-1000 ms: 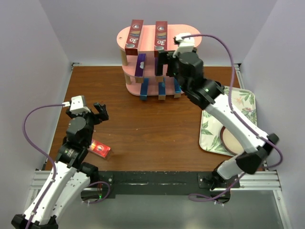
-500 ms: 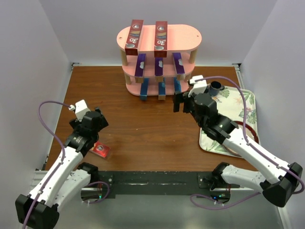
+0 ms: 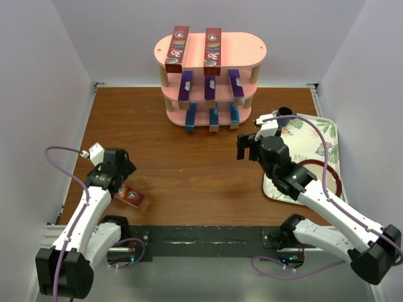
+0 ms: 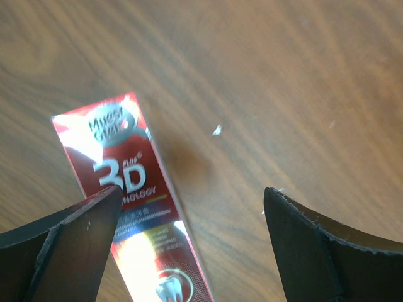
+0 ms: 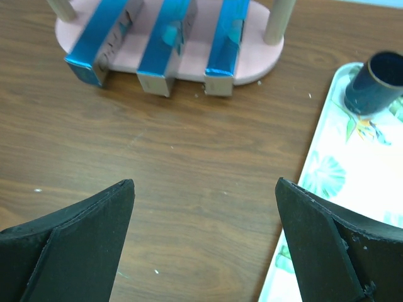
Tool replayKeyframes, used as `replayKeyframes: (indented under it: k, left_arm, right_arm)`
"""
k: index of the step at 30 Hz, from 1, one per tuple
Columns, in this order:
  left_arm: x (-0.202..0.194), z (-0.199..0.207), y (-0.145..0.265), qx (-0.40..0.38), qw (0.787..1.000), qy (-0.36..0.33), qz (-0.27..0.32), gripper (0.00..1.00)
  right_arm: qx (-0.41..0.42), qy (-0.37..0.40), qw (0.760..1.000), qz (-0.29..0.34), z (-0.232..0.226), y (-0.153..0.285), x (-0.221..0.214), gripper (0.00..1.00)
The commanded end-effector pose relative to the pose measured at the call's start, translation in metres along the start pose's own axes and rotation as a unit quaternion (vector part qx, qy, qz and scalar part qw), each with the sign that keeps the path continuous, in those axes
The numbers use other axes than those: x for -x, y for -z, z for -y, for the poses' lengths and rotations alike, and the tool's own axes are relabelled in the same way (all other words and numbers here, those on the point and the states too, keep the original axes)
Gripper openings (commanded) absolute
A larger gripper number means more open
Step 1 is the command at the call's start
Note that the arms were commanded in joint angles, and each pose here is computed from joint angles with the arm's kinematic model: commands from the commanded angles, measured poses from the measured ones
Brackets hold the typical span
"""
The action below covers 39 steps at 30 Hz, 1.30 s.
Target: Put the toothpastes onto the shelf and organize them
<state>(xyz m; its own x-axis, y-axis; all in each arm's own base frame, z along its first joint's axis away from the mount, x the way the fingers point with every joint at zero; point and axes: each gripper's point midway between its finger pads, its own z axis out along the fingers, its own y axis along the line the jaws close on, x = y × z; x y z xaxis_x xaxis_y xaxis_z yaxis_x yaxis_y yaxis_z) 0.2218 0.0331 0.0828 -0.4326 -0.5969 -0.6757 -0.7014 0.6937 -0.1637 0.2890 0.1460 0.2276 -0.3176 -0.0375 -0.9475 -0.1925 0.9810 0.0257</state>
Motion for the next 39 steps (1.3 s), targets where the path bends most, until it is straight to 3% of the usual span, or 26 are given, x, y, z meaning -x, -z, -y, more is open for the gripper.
replayKeyframes:
  k: [1,8,15,21,24,31,39]
  left_arm:
    - [-0.025,-0.009,-0.005,0.025,0.997,0.055,-0.041,1.0]
    - [-0.054,-0.017,-0.011,0.043,0.991,0.093,-0.081,1.0]
    - [-0.073,-0.021,-0.016,0.071,0.986,0.077,-0.128,0.99]
    - [-0.063,-0.008,-0.024,0.057,0.99,0.053,-0.118,0.97]
    - [-0.051,0.018,-0.028,0.021,0.992,0.028,-0.118,0.96]
    - [0.0,0.088,-0.011,-0.037,0.997,-0.054,-0.048,0.95]
    - [-0.006,0.041,0.003,0.036,0.998,-0.019,-0.044,0.98]
  right_arm:
    - [-0.004,-0.017,1.0,0.024,0.007,-0.002,0.008,0.99]
    - [-0.005,-0.033,0.999,0.023,0.017,-0.006,0.002,0.99]
    - [-0.003,-0.035,0.999,0.015,0.018,-0.011,-0.005,0.99]
    - [-0.004,-0.037,0.999,0.019,0.019,-0.012,-0.006,0.98]
    - [-0.004,-0.037,0.999,0.017,0.019,-0.012,-0.008,0.99]
    - [-0.01,-0.037,0.999,0.02,0.023,-0.011,-0.006,0.99]
    - [-0.008,-0.039,0.999,0.021,0.023,-0.009,-0.007,0.99]
